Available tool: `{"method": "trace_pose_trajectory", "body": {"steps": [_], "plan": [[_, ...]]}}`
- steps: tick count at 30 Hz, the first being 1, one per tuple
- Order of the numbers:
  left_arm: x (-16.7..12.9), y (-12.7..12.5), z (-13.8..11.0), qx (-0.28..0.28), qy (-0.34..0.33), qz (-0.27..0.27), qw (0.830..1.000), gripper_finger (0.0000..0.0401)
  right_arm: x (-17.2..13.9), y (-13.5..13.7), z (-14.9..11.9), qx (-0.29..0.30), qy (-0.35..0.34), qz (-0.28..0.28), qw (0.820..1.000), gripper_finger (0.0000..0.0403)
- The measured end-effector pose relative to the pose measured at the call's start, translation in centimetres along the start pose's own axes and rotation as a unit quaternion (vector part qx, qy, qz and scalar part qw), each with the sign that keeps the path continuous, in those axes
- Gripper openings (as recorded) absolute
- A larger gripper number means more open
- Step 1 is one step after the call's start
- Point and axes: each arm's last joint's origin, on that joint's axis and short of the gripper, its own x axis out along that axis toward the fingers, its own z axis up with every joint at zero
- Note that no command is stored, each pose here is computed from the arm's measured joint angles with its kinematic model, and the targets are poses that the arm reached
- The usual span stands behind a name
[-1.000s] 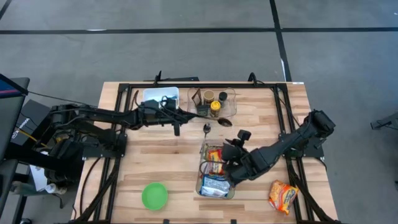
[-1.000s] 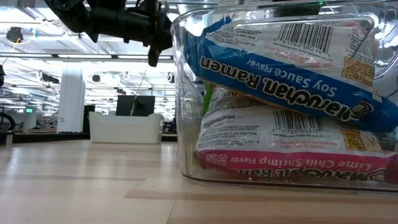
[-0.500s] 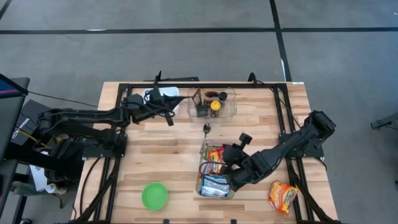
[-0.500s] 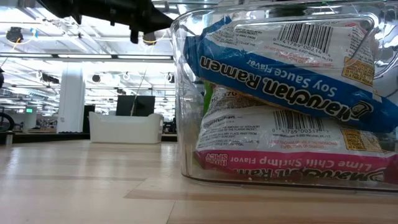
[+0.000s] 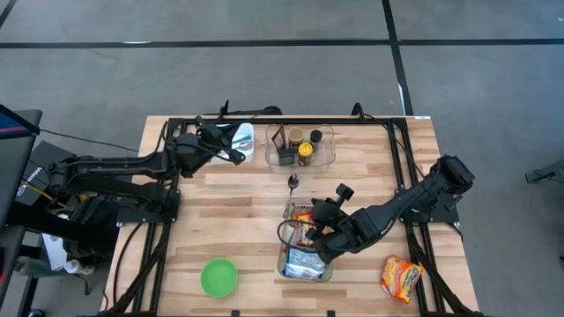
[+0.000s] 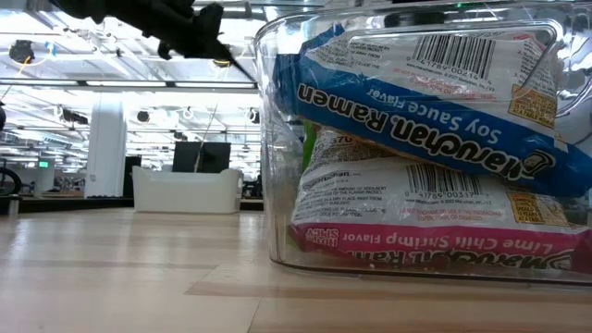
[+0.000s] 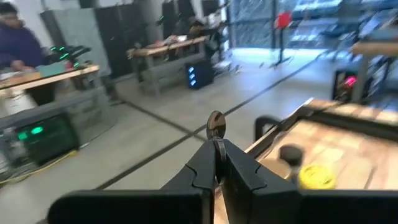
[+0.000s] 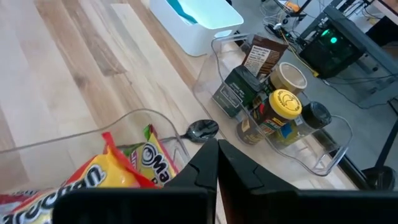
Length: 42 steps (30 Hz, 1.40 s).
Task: Pick & Place Food Item
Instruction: Put the bottom black spoon into the white bin
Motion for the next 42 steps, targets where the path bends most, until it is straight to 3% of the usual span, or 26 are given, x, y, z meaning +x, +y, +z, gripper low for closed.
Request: {"method": "trace_pose_trajectory", "body": {"steps": [12,22,33,42], "plan": [[-1.3,1.6,0.0,0.018,0.031,0.021,0.999,0.0003,1.5,-0.3,1.1,0.023,-0.006,-0.003,1.000,0.0004],[-0.7,4.0,-0.9,0.021,0.075,0.080,0.994,0.0005,2.3,-0.6,1.7,0.054,-0.005,0.000,0.999,0.0004],[-1.0,4.2,-3.5,0.026,0.139,0.086,0.986,0.0004,2.4,-0.6,1.7,0.049,-0.001,0.003,0.999,0.0004],[-3.0,4.8,-7.4,-0.006,0.094,0.074,0.993,0.0004,2.4,-0.6,1.7,0.048,-0.001,0.002,0.999,0.0004]]}}
